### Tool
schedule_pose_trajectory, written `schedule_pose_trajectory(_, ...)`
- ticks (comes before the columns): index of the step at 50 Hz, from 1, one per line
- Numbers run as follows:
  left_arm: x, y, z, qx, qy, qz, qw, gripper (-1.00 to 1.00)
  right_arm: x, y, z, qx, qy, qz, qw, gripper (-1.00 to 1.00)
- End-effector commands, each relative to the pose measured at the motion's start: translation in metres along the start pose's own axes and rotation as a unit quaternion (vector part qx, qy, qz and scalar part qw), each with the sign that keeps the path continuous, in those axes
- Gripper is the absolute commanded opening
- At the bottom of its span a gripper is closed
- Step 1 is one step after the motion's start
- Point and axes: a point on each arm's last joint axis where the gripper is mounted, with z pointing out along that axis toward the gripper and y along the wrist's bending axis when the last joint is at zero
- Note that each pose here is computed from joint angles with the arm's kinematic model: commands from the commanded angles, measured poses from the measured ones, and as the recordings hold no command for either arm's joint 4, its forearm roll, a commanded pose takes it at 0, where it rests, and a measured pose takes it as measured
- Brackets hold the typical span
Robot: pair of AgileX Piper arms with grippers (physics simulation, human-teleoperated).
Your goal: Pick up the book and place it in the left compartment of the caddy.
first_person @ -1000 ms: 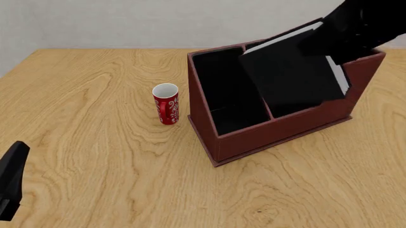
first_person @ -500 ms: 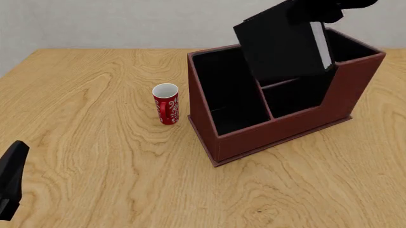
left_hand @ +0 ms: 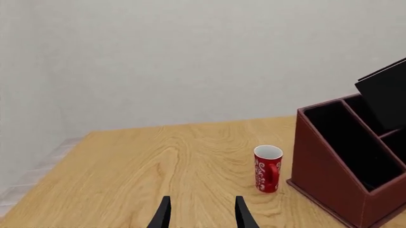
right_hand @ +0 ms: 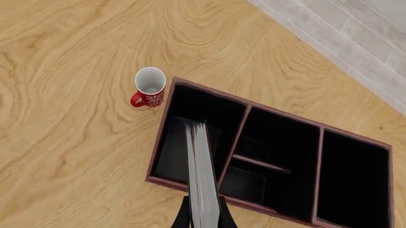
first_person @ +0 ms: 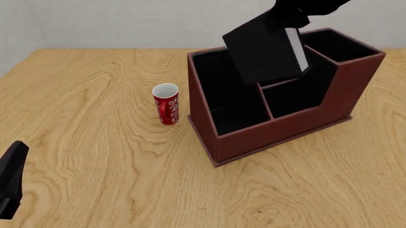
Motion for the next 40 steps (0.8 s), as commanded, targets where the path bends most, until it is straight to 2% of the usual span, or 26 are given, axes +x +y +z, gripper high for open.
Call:
schedule_pose_trajectory(1, 0.003, 0.0, 0.0, -0.006, 0.002, -0.004, 1.0, 1.0, -0.002, -0.006, 0.02, 0.003, 0.02, 0.0, 0.9998, -1.0)
schedule_pose_trajectory(19, 0.006, 0.001, 0.001, -0.013, 0.005, -0.005, 0.9999, 1.0, -0.007, -0.008, 0.043, -0.001, 0.036, 0.003, 0.9993, -1.0)
schedule_pose_trajectory(29, 0.008, 0.001, 0.001, -0.016, 0.006, -0.004, 0.9999, 1.0, -0.01, -0.002, 0.056, -0.01, 0.046, -0.001, 0.9989, -1.0)
schedule_pose_trajectory(40, 0.011, 0.001, 0.001, -0.018, 0.009, -0.004, 0.9998, 1.0, -0.007, -0.006, 0.076, -0.011, 0.069, -0.012, 0.9975, -1.0)
